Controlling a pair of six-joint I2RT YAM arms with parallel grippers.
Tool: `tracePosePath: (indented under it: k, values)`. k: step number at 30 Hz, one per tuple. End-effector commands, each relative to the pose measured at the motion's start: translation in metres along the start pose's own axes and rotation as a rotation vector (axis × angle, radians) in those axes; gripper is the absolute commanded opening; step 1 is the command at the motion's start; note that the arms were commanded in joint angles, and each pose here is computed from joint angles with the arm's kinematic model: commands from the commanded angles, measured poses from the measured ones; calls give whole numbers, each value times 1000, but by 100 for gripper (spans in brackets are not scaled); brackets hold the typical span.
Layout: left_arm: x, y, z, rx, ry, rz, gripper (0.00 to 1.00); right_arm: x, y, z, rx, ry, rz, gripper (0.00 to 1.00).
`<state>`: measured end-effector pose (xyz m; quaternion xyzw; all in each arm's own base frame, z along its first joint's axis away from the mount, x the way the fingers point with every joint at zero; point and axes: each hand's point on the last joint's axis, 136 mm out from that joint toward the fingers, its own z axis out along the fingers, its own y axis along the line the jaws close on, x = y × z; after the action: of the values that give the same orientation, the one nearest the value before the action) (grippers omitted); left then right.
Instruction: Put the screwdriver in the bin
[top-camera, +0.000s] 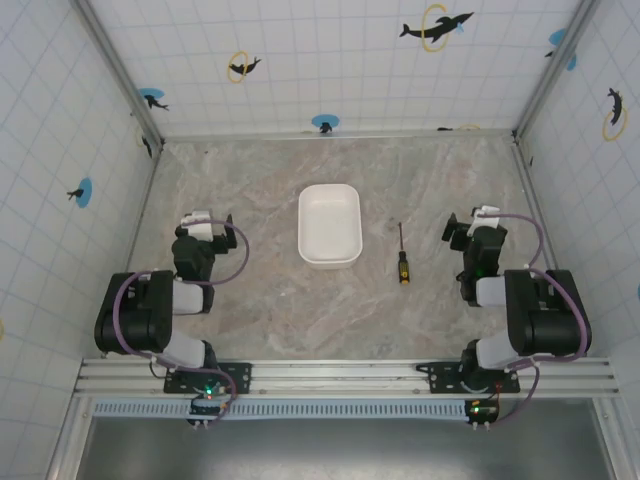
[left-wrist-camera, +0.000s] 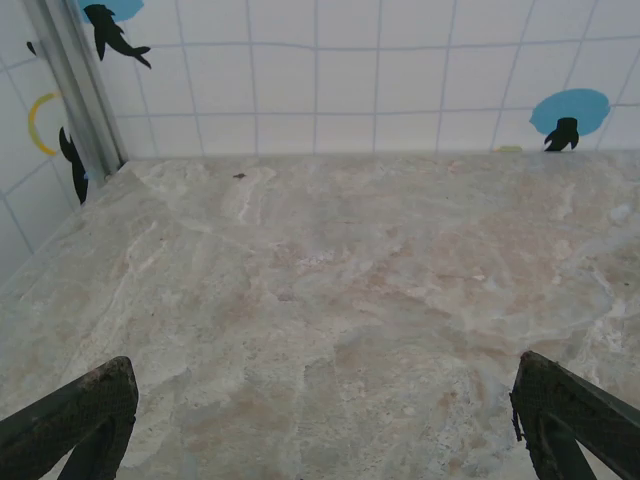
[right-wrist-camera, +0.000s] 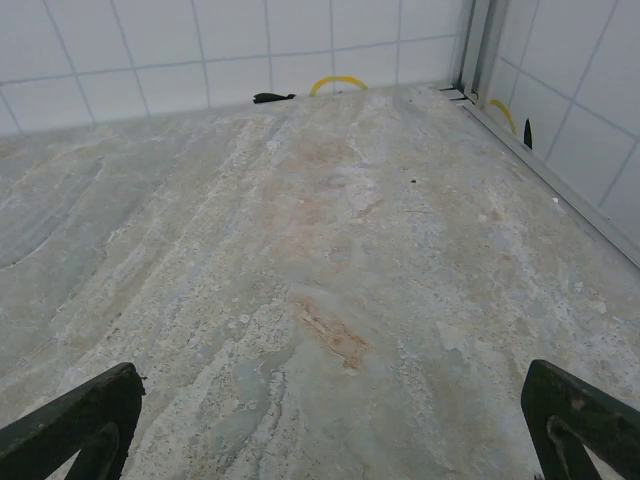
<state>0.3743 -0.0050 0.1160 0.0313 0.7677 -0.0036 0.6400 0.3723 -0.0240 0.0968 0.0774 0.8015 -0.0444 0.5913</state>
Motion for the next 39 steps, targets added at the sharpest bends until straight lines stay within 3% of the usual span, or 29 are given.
tracePosePath:
  k: [1,17,27,32,39]
  values:
    - [-7,2,4,-10,-18,3,98,-25,1,4,7,-70,10,100]
    - [-7,3,4,-12,-19,2,98,-28,-4,1,41,-80,15,100]
    - [-32,-11,1,73,32,1,98,-74,-4,-26,59,-85,35,98]
    - [-45,-43,-11,208,84,-28,98,-83,20,-45,-28,51,58,98]
    - [-52,-77,-36,334,155,-177,98,-54,72,-79,-196,279,68,98]
